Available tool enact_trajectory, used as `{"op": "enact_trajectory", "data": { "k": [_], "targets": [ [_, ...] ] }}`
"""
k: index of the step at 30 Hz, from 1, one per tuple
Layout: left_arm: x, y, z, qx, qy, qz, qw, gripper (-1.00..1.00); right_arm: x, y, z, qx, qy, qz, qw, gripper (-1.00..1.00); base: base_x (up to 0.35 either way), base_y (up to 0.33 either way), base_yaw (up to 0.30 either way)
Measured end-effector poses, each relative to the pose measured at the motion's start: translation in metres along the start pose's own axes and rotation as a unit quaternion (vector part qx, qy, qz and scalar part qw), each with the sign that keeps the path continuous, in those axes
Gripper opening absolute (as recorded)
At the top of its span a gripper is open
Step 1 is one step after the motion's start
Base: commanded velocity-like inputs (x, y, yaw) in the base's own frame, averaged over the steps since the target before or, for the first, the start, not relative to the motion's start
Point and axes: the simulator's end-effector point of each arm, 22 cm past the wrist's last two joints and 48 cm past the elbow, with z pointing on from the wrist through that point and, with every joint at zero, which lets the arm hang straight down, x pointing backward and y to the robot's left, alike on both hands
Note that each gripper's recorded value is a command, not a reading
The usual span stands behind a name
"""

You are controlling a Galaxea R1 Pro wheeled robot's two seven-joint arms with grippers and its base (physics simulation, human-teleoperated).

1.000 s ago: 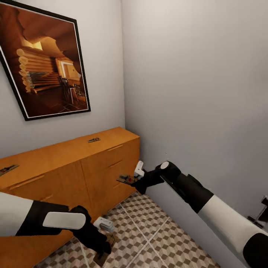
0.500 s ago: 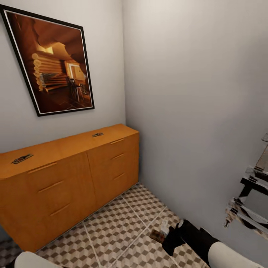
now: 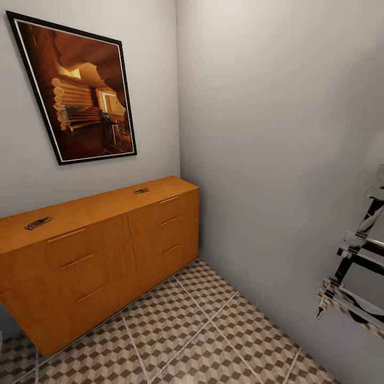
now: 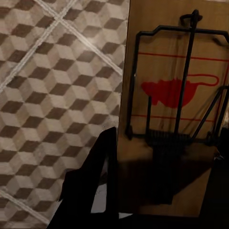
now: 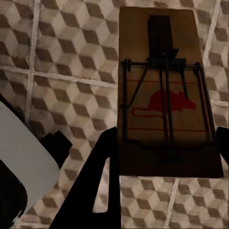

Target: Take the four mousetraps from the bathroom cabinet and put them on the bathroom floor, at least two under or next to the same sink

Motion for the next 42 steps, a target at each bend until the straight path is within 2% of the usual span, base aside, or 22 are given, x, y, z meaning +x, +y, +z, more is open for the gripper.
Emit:
{"op": "enact_trajectory", "data": {
  "k": [1, 2, 4, 5, 7, 14, 21, 23, 24, 25, 27, 28, 29, 31, 32, 42],
  "targets": [
    [0.010, 0.019, -0.002, -0.014, 0.005, -0.002, 0.9999, -1.00, 0.019, 0.014, 0.003, 0.005, 0.010, 0.003, 0.9999, -1.00, 0.000, 0.000, 0.193],
    [0.012, 0.028, -0.004, -0.020, 0.006, -0.002, 0.9998, -1.00, 0.022, 0.015, 0.003, 0.011, 0.011, 0.005, 0.9999, -1.00, 0.000, 0.000, 0.220],
    [0.017, 0.040, -0.006, -0.030, 0.007, -0.003, 0.9995, -1.00, 0.025, 0.009, 0.003, 0.034, 0.013, 0.005, 0.9993, -1.00, 0.000, 0.000, 0.247],
    [0.020, 0.045, -0.007, -0.034, 0.008, -0.004, 0.9994, -1.00, 0.029, -0.002, 0.002, 0.065, 0.015, 0.005, 0.9977, -1.00, 0.000, 0.000, 0.262],
    [0.021, 0.043, -0.007, -0.032, 0.006, -0.003, 0.9995, -1.00, 0.031, -0.004, 0.002, 0.082, 0.016, 0.004, 0.9965, -1.00, 0.000, 0.000, 0.265],
    [0.024, 0.032, -0.007, -0.021, 0.009, -0.006, 0.9997, -1.00, 0.029, 0.023, 0.008, 0.076, 0.015, 0.007, 0.9970, -1.00, 0.000, 0.000, 0.276],
    [0.029, 0.020, -0.007, -0.009, 0.014, -0.009, 0.9998, -1.00, 0.032, 0.028, 0.008, 0.074, 0.016, 0.010, 0.9971, -1.00, 0.000, 0.000, 0.284],
    [0.030, 0.017, -0.007, -0.006, 0.016, -0.010, 0.9998, -1.00, 0.031, 0.028, 0.008, 0.075, 0.013, 0.020, 0.9969, -1.00, 0.000, 0.000, 0.287],
    [0.030, 0.016, -0.007, -0.006, 0.016, -0.011, 0.9998, -1.00, 0.030, 0.027, 0.008, 0.076, 0.011, 0.034, 0.9964, -1.00, 0.000, 0.000, 0.287],
    [0.031, 0.015, -0.007, -0.006, 0.016, -0.011, 0.9998, -1.00, 0.030, 0.026, 0.008, 0.080, 0.007, 0.059, 0.9950, -1.00, 0.000, 0.000, 0.287],
    [0.031, 0.015, -0.007, -0.005, 0.016, -0.011, 0.9998, -1.00, 0.027, 0.018, 0.006, 0.095, -0.007, 0.138, 0.9858, -1.00, 0.000, 0.000, 0.287],
    [0.030, 0.015, -0.007, -0.005, 0.016, -0.012, 0.9998, -1.00, 0.027, 0.002, 0.003, 0.129, -0.025, 0.229, 0.9645, -1.00, 0.000, 0.000, 0.287],
    [0.030, 0.015, -0.007, -0.006, 0.016, -0.012, 0.9998, -1.00, 0.030, -0.005, 0.000, 0.146, -0.028, 0.257, 0.9547, -1.00, 0.000, 0.000, 0.287],
    [0.029, 0.015, -0.007, -0.006, 0.015, -0.012, 0.9998, -1.00, 0.035, -0.015, -0.004, 0.178, -0.027, 0.293, 0.9389, -1.00, 0.000, 0.000, 0.287],
    [0.029, 0.015, -0.007, -0.006, 0.014, -0.012, 0.9998, -1.00, 0.038, -0.017, -0.005, 0.188, -0.026, 0.303, 0.9339, -1.00, 0.000, 0.000, 0.287],
    [0.025, 0.017, -0.007, -0.008, 0.010, -0.012, 0.9999, -1.00, 0.033, -0.022, -0.007, 0.196, -0.038, 0.304, 0.9316, -1.00, 0.000, 0.000, 0.281]
  ]
}}
